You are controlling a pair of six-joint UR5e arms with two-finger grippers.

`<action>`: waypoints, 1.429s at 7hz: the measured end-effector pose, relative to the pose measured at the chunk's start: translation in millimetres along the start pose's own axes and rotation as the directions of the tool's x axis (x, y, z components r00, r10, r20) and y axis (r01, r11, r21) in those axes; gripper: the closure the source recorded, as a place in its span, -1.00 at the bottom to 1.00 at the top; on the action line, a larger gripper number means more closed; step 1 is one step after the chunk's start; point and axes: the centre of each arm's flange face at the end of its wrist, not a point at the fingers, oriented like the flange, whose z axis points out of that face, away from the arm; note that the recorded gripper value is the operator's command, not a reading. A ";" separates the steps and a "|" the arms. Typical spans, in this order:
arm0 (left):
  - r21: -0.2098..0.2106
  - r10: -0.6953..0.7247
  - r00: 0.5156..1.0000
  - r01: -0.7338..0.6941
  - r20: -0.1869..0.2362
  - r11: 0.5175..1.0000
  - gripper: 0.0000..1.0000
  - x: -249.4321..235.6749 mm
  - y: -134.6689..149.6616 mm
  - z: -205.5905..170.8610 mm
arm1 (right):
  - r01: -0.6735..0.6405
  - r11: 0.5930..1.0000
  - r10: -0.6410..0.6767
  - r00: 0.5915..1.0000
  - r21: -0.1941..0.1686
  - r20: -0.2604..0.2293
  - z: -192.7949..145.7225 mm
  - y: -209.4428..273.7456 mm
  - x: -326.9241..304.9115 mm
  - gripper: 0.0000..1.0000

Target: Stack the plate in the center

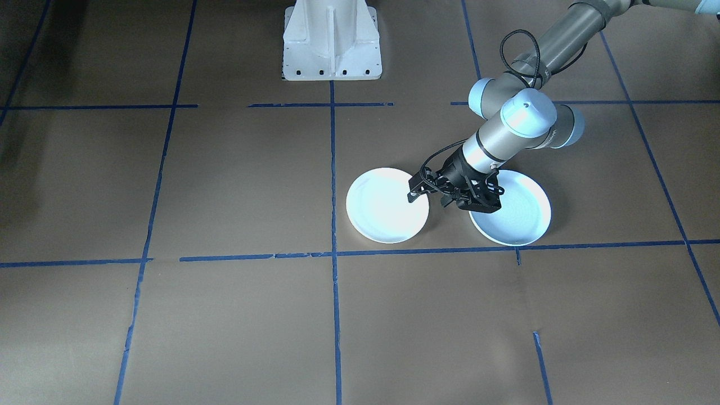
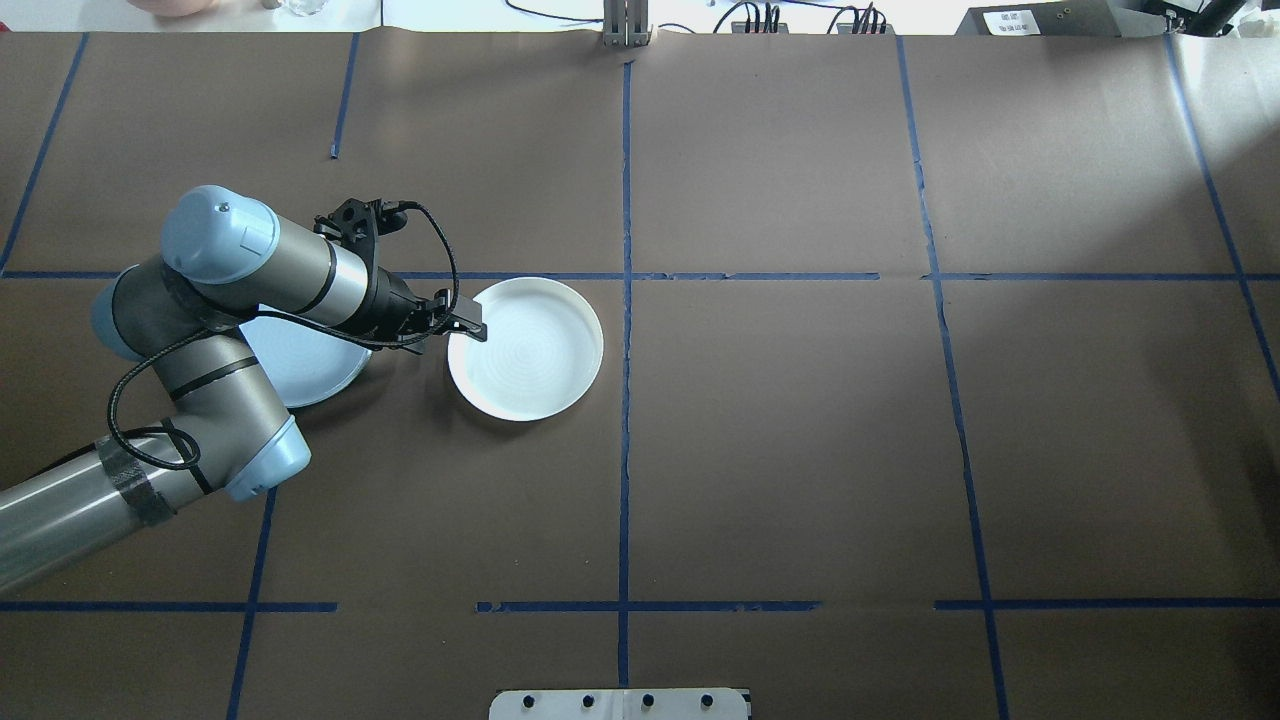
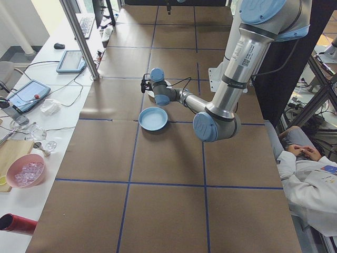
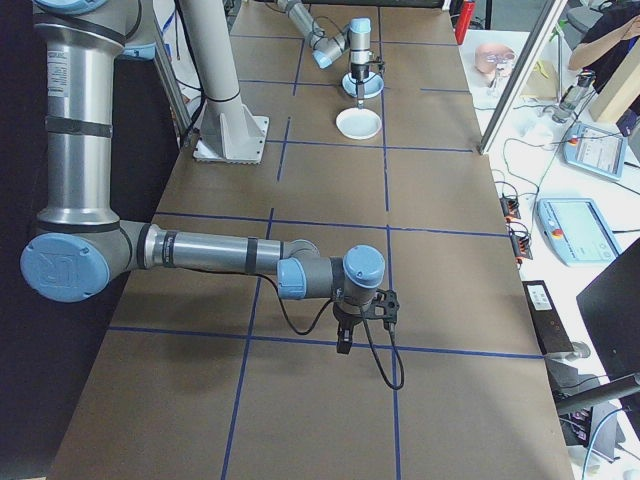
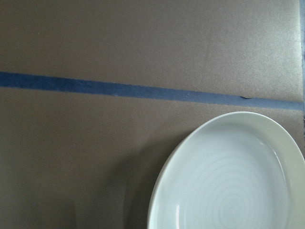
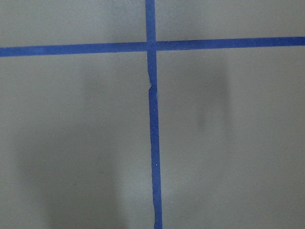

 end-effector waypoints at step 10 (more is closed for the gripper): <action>0.041 0.009 1.000 -0.008 -0.021 0.999 1.00 1.9 -18.7 -29.9 | 0.000 1.000 0.000 1.000 0.000 0.000 0.0 0.0 0.0 -1.00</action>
